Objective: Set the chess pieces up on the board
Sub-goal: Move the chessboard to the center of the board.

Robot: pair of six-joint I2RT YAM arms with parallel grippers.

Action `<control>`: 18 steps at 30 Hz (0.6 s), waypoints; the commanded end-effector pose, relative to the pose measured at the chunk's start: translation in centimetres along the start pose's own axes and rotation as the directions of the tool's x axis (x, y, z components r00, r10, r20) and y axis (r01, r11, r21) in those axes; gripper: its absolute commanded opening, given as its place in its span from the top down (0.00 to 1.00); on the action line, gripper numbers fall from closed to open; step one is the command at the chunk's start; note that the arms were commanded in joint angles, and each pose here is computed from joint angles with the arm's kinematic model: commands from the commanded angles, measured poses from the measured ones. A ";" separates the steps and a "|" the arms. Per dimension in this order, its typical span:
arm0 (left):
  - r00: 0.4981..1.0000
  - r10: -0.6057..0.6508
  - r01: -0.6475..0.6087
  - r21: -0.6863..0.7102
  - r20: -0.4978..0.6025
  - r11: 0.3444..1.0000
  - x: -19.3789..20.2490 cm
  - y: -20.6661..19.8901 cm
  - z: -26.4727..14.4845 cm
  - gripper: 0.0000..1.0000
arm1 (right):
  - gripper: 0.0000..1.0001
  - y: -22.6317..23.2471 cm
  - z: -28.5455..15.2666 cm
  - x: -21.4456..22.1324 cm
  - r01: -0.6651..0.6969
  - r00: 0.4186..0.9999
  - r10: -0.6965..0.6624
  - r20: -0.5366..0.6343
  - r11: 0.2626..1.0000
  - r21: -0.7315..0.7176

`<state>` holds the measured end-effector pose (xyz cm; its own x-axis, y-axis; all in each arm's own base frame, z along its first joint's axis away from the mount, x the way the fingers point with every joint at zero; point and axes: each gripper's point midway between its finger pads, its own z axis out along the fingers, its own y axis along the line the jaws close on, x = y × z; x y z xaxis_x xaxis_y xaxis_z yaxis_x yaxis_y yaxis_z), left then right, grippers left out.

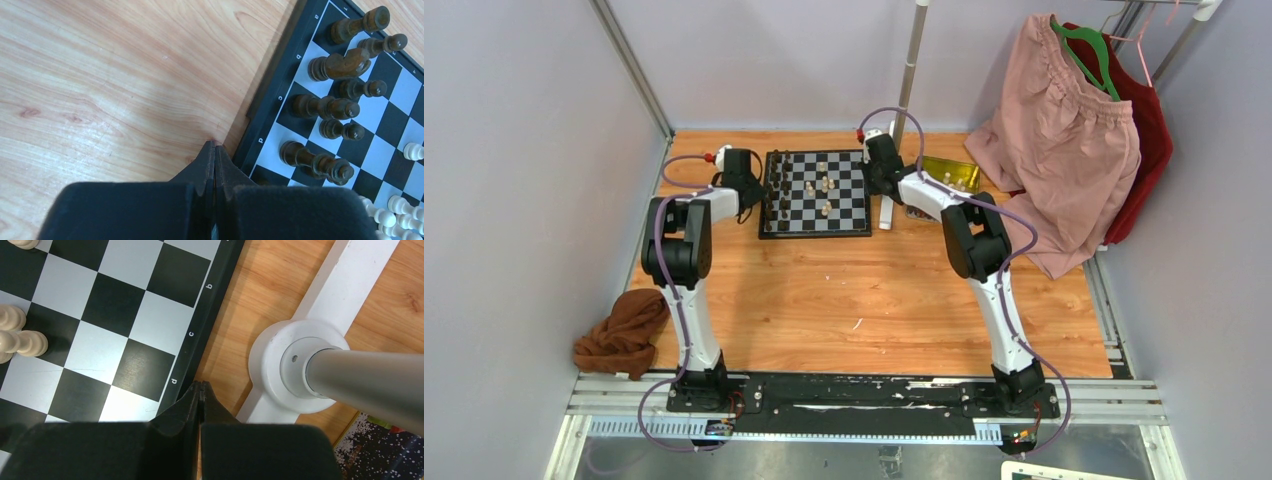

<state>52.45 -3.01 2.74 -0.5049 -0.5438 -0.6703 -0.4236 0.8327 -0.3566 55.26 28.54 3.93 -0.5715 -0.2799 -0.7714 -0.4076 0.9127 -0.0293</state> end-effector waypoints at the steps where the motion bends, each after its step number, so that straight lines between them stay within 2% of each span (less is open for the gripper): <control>1: 0.999 0.003 -0.002 0.032 -0.035 0.999 1.6 -0.7 -1.3 1.00 | 1.00 2.7 -0.3 2.4 -0.007 0.998 0.002 -0.061 0.997 -0.083; 18: 0.999 -0.021 0.023 0.075 -0.027 0.997 2.6 -1.0 -4.6 1.00 | 1.00 6.2 -3.2 3.2 0.035 0.998 -0.042 -0.057 0.992 -0.120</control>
<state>48.47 -2.98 2.75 -0.5084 -0.5581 -0.6558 -0.4367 0.8235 -0.3622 52.35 28.97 3.82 -0.5777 -0.3002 -0.7590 -0.4268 0.9038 -0.0326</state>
